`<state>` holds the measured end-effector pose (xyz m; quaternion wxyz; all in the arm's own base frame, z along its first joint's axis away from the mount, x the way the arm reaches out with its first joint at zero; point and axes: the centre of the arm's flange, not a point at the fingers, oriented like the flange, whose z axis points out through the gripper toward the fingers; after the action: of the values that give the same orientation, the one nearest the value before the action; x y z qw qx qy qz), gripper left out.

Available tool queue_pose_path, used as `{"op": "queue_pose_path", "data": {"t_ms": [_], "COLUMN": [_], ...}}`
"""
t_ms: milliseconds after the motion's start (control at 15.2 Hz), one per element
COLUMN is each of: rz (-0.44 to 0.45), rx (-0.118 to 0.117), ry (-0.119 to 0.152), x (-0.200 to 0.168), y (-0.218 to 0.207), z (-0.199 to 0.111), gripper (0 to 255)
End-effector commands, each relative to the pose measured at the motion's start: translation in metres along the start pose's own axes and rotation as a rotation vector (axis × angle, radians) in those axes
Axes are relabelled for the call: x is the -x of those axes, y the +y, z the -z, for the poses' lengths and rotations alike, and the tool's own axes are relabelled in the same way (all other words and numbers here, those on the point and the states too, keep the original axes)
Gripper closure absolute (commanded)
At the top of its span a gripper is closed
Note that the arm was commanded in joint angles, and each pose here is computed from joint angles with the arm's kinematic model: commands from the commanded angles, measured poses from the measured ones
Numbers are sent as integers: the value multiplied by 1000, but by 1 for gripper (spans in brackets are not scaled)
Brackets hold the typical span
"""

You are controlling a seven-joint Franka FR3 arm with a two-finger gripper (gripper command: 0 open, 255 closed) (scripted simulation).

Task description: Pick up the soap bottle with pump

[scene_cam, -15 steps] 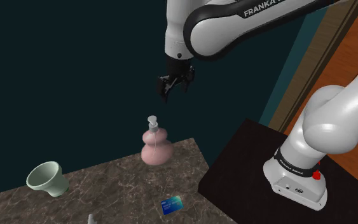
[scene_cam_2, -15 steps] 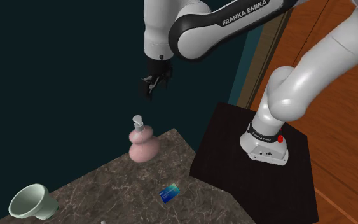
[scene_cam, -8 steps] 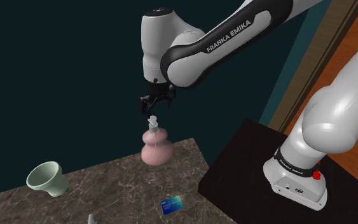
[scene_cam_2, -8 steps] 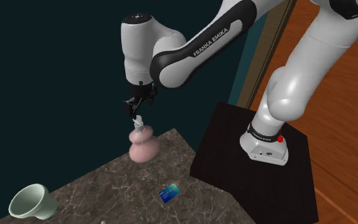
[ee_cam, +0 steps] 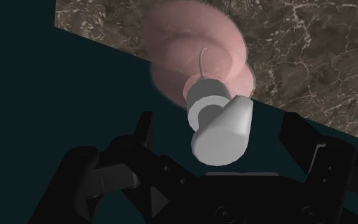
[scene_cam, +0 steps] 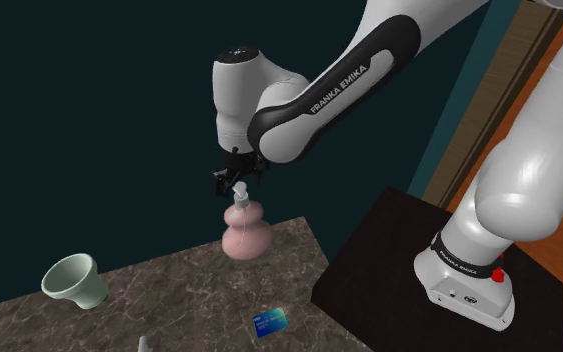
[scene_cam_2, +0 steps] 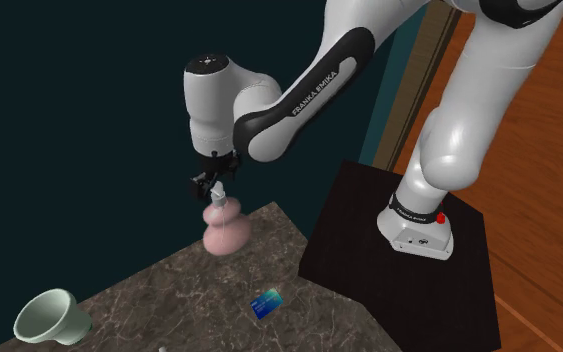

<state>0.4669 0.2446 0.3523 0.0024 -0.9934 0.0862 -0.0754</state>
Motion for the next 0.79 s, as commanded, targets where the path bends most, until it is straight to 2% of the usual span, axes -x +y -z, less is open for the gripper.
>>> {"op": "queue_pose_path", "data": {"t_ms": [0,132,198,726], "rz": [0,0,0,0], "rx": [-1,-1,0,-1], "ry": [0,0,0,0], "x": [1,2,2,1], "y": [0,0,0,0], "z": [-12,-15,-15,-16], "gripper": [0,0,255,255]}}
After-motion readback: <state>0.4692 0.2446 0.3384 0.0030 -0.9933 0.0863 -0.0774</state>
